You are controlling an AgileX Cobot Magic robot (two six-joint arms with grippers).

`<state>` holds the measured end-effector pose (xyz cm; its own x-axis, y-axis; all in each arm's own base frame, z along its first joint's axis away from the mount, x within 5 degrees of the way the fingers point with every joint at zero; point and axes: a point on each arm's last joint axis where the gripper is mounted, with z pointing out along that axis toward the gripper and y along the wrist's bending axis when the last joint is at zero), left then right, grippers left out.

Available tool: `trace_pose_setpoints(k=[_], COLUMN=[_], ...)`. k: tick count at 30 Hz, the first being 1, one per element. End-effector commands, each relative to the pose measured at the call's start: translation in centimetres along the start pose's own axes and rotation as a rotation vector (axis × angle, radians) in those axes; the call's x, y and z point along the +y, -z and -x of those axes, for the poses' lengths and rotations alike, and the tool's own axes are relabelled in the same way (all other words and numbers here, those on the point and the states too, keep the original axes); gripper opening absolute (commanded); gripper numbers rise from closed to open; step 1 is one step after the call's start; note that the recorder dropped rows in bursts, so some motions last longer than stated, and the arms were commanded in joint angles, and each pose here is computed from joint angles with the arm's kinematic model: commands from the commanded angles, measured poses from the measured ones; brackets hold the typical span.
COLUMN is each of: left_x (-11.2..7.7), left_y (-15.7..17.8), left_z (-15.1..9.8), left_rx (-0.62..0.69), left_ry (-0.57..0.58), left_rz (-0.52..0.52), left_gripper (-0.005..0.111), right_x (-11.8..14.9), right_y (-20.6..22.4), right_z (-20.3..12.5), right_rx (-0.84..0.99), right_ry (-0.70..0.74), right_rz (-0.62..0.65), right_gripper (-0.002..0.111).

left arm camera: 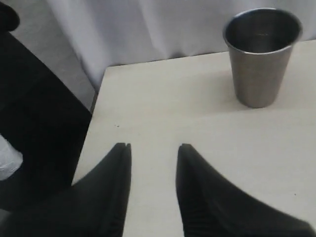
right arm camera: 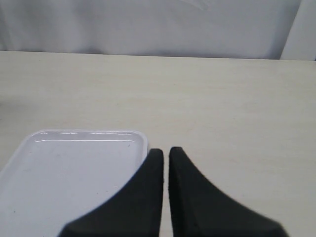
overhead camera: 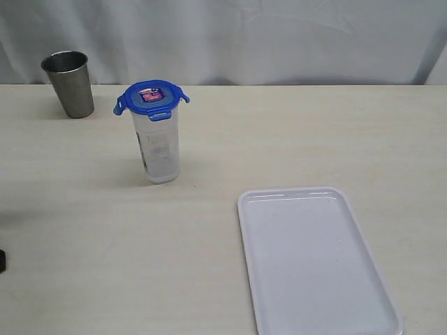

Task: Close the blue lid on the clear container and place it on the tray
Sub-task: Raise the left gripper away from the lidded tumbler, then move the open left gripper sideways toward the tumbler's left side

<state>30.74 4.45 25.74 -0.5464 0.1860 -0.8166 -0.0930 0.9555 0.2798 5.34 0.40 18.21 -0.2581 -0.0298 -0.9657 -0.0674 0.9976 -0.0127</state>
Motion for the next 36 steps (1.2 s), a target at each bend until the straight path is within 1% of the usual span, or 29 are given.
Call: trace_pose_setpoints(k=[1,3,4,5,6,7,8,9,10,12,14,16,20,22,23,24,25,26,27,28,29,30,31,32,33,34,36], left_x=[0.7,0.9,1.0,0.6,0.0,-0.7,-1.4,-2.4,-3.3,-4.9,-5.8,-6.2,-5.7,-5.8,-6.2,-6.5,-7.1,-7.4,-7.7,-7.9,-8.5,-9.2,-9.6,-10.0,-10.3,-10.5,-11.2], left_y=[0.2,0.6,0.9,1.3,1.7,1.9,2.1,2.2,2.2,1.9,1.8,1.9,2.5,3.0,3.2,3.1,2.4,1.8,0.3,-0.4,-1.2,-1.6,-2.1,-3.1,-3.8,-4.9,-6.6], left_z=[1.5,2.5,2.5,2.6,2.6,2.5,2.4,2.3,2.2,1.4,0.5,-0.8,-3.9,-6.0,-7.0,-7.2,-7.7,-8.3,-9.3,-9.6,-10.1,-10.1,-10.4,-11.0,-11.3,-11.8,-12.1], left_rx=[-0.089,-0.224,-0.295,-0.384,-0.477,-0.546,-0.61,-0.643,-0.648,-0.563,-0.476,-0.447,-0.49,-0.501,-0.506,-0.494,-0.447,-0.4,-0.334,-0.321,-0.339,-0.408,-0.433,-0.437,-0.448,-0.442,-0.437], left_ry=[0.008,0.03,0.047,0.08,0.12,0.137,0.13,0.109,0.08,0.032,0.007,0.003,0.097,0.093,0.091,0.097,0.039,0.018,0.037,0.047,0.062,0.052,0.019,-0.011,-0.02,-0.047,-0.058], left_rz=[0.084,0.206,0.267,0.292,0.282,0.243,0.168,0.063,-0.04,-0.219,-0.328,-0.391,-0.445,-0.486,-0.539,-0.573,-0.631,-0.645,-0.645,-0.655,-0.708,-0.776,-0.81,-0.829,-0.835,-0.836,-0.853], left_gripper=[0.036,0.036,0.036,0.036,0.036,0.036,0.036,0.036,0.036,0.036,0.036,0.036,0.036,0.036,0.036,0.036,0.036,0.036,0.036,0.036,0.036,0.036,0.037,0.044,0.054,0.07,0.089], right_x=[0.0,0.0,0.0,0.0,0.0,0.0,0.0,0.0,0.0,0.0,0.0,0.0,0.0,0.0,0.0,0.0,0.0,0.0,0.0,0.0,0.0,0.0,0.0,0.0,0.0,0.0,0.0], right_y=[0.0,0.0,0.0,0.0,0.0,0.0,0.0,0.0,0.0,0.0,0.0,0.0,0.0,0.0,0.0,0.0,0.0,0.0,0.0,0.0,0.0,0.0,0.0,0.0,0.0,0.0,0.0], right_z=[0.0,0.0,0.0,0.0,0.0,0.0,0.0,0.0,0.0,0.0,0.0,0.0,0.0,0.0,0.0,0.0,0.0,0.0,0.0,0.0,0.0,0.0,0.0,0.0,0.0,0.0,0.0], right_rx=[-0.008,-0.008,-0.008,-0.008,-0.008,-0.008,-0.008,-0.008,-0.008,-0.008,-0.008,-0.008,-0.008,-0.008,-0.008,-0.008,-0.008,-0.008,-0.008,-0.008,-0.008,-0.008,-0.008,-0.008,-0.008,-0.008,-0.008], right_ry=[0.006,0.006,0.006,0.006,0.006,0.006,0.006,0.006,0.006,0.006,0.006,0.006,0.006,0.006,0.006,0.006,0.006,0.006,0.006,0.006,0.006,0.006,0.006,0.006,0.006,0.006,0.006], right_rz=[0.0,0.0,0.0,0.0,0.0,0.0,0.0,0.0,0.0,0.0,0.0,0.0,0.0,0.0,0.0,0.0,0.0,0.0,0.0,0.0,0.0,0.0,0.0,0.0,0.0,0.0,0.0], right_gripper=[0.005,0.005,0.005,0.005,0.005,0.005,0.005,0.005,0.005,0.005,0.005,0.005,0.005,0.005,0.005,0.005,0.005,0.005,0.005,0.005,0.005,0.005,0.005,0.005,0.005,0.005,0.005])
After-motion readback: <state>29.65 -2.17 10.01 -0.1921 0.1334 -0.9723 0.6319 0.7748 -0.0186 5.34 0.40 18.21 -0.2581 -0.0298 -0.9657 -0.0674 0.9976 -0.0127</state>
